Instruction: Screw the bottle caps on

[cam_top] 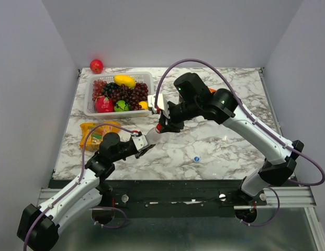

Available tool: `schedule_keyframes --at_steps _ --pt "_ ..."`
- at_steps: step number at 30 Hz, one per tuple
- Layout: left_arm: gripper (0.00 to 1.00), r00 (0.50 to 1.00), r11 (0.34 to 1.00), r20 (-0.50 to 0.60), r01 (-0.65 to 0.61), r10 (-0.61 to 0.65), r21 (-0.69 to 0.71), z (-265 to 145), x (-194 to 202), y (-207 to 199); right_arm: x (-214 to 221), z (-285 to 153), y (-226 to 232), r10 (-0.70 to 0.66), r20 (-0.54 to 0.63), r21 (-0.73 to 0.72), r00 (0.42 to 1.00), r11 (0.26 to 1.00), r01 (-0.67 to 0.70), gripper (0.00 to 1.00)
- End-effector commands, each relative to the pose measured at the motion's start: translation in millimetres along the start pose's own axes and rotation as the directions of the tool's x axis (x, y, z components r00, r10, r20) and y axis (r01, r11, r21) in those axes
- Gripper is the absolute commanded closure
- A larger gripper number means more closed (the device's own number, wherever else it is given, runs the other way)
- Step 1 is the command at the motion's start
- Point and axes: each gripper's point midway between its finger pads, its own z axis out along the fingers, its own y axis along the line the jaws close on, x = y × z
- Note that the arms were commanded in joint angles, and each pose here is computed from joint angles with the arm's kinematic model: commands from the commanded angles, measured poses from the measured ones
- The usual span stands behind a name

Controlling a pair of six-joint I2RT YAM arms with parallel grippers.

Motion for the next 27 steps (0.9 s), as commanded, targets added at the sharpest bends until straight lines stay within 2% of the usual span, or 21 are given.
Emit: schedule_keyframes --at_steps 1,10,18,27 --pt "1.00 0.912 0.977 0.352 -0.208 0.210 -0.043 -11.2 -122.5 10.3 41.7 23.8 11.0 0.059 -0.162 -0.062 0.985 0.996 -0.070 0.56" --pt "1.00 0.928 0.988 0.341 -0.143 0.152 -0.053 -9.1 -117.7 14.1 43.0 23.4 11.9 0.058 -0.173 -0.068 0.983 0.995 -0.071 0.53" --pt "1.00 0.928 0.985 0.331 -0.165 0.170 -0.044 -7.2 -114.2 12.8 43.8 23.4 10.1 0.052 -0.178 -0.062 0.983 0.996 -0.064 0.50" --pt "1.00 0.942 0.989 0.304 -0.149 0.144 -0.005 -3.6 -106.2 8.1 55.3 29.6 11.9 -0.005 -0.297 -0.094 0.955 0.995 -0.024 0.41"
